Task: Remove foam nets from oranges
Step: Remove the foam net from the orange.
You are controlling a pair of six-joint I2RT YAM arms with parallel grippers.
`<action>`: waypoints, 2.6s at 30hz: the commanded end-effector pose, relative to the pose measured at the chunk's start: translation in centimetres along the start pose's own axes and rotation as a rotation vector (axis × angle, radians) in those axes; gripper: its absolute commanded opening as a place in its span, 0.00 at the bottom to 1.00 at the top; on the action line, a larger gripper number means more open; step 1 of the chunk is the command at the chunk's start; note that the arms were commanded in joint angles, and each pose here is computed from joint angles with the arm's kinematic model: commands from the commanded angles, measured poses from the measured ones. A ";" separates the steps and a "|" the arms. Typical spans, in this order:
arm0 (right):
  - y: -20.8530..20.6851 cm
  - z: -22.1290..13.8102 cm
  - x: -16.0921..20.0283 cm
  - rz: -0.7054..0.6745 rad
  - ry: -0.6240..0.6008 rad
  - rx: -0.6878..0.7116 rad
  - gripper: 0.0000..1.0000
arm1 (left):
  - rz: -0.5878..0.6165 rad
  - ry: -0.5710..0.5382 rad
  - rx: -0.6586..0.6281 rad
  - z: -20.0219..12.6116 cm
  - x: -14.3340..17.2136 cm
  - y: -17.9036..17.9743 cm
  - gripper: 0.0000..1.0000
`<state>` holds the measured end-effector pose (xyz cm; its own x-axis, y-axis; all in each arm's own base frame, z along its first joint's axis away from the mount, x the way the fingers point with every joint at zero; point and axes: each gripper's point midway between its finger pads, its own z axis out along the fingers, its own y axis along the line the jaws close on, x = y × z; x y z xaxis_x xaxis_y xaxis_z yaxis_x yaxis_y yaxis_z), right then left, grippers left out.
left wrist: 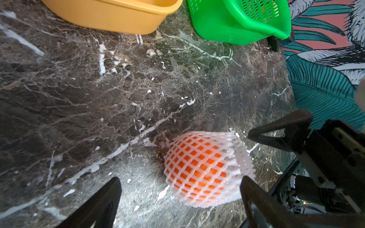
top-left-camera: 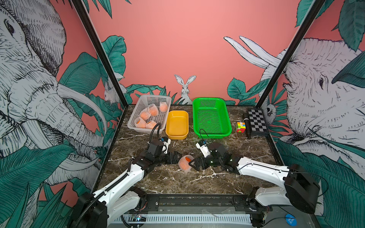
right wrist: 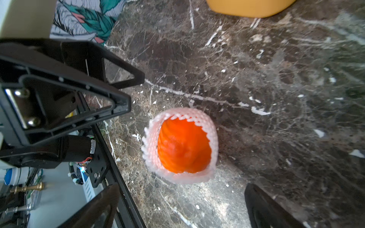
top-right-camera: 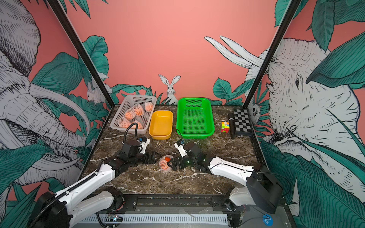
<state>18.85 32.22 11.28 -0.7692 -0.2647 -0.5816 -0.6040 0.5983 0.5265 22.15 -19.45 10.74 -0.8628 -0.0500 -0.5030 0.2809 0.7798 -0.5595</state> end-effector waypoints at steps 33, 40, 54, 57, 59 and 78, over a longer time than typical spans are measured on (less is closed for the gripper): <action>1.2 5.0 -2.2 -0.136 0.027 -0.028 0.55 | -0.046 -0.056 -0.017 -0.6 0.1 1.7 0.96; 1.9 4.3 -2.8 -0.148 0.024 -0.035 0.36 | -0.043 -0.075 -0.008 -1.0 -0.7 1.5 0.96; 2.7 3.1 -3.5 -0.161 0.007 -0.043 0.09 | -0.033 -0.097 0.017 -1.6 -1.5 1.0 0.96; 3.0 2.7 -3.8 -0.166 0.000 -0.047 0.07 | -0.025 -0.103 0.019 -1.9 -1.7 0.8 0.96; 3.1 2.4 -3.9 -0.173 0.000 -0.049 0.05 | -0.017 -0.107 0.019 -2.1 -1.8 0.7 0.95; 7.0 -4.5 -4.4 -0.307 0.095 -0.395 0.03 | 0.373 -0.166 0.382 -7.0 -4.1 -8.7 0.84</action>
<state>19.45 34.41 18.21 -0.6014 -0.4260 -0.6759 -0.7988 0.3071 0.5173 21.52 -20.49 19.12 -0.7046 0.0178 -0.7094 0.5747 0.6007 -0.5558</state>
